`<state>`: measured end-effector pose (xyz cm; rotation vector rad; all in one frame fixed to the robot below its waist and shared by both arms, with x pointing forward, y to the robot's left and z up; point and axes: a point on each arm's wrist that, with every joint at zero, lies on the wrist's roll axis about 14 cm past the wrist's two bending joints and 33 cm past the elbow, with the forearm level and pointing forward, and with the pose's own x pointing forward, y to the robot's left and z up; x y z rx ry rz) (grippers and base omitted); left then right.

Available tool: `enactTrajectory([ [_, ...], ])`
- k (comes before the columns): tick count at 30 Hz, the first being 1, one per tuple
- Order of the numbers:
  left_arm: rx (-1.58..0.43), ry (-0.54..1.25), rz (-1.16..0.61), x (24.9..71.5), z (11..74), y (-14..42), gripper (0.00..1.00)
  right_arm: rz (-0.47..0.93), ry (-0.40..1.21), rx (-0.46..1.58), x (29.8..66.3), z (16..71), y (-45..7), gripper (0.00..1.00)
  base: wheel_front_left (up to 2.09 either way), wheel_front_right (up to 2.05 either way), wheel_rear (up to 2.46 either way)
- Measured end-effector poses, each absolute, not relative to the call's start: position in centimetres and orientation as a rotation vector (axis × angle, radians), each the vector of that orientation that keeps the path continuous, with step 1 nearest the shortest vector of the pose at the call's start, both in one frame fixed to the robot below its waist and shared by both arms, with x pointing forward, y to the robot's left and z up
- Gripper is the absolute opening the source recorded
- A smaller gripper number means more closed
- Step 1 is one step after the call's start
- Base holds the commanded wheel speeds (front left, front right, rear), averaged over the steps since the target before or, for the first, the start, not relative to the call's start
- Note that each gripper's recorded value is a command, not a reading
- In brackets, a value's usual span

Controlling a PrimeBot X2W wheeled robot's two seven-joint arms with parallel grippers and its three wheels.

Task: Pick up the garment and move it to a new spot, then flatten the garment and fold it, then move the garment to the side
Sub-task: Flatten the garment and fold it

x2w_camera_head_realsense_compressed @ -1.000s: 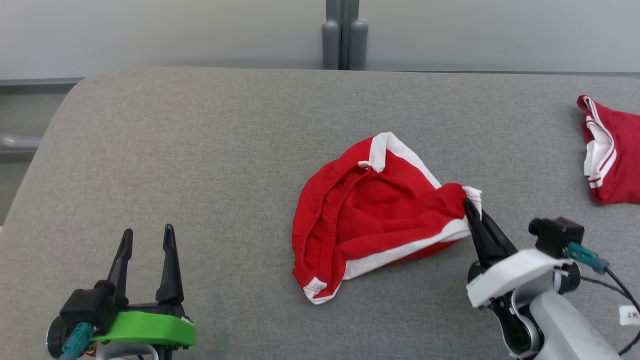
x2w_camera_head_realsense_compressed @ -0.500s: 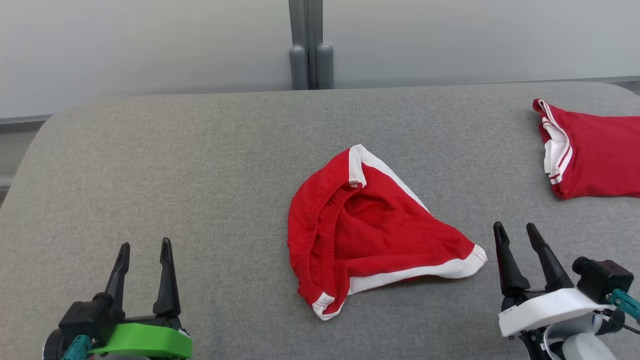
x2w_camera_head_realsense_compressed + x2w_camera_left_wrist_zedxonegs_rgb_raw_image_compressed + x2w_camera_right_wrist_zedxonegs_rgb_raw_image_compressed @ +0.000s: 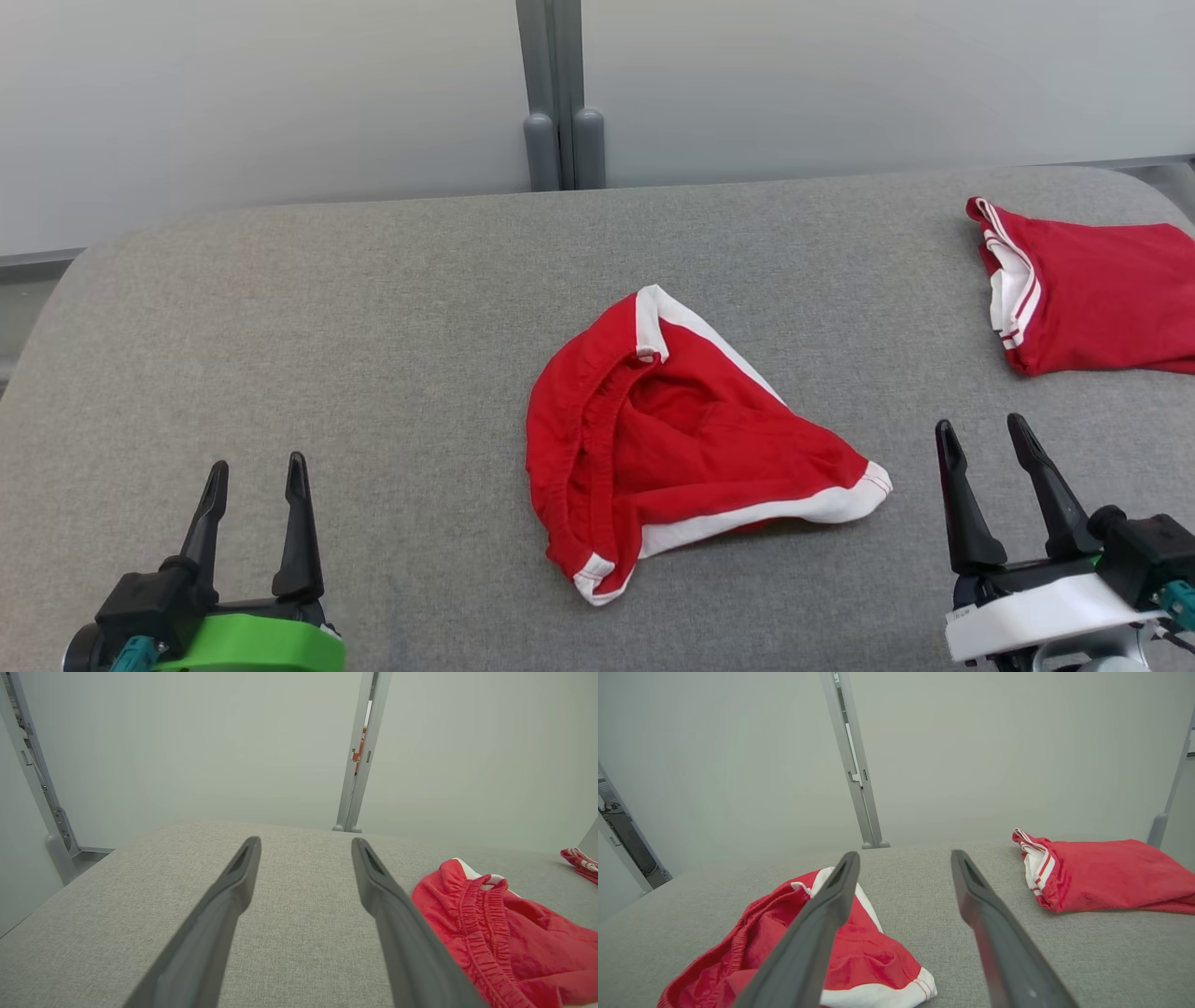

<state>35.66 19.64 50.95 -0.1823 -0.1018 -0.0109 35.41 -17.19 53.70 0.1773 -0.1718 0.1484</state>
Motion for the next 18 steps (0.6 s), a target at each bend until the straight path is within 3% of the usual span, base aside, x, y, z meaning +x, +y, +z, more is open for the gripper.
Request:
enactTrajectory([
  [18,-0.137,-0.092,-0.006,34.8,50.7,20.1,1.0,0.121,-0.15,0.167,33.3,52.9,-17.2,1.0,0.0,0.0,0.0],
])
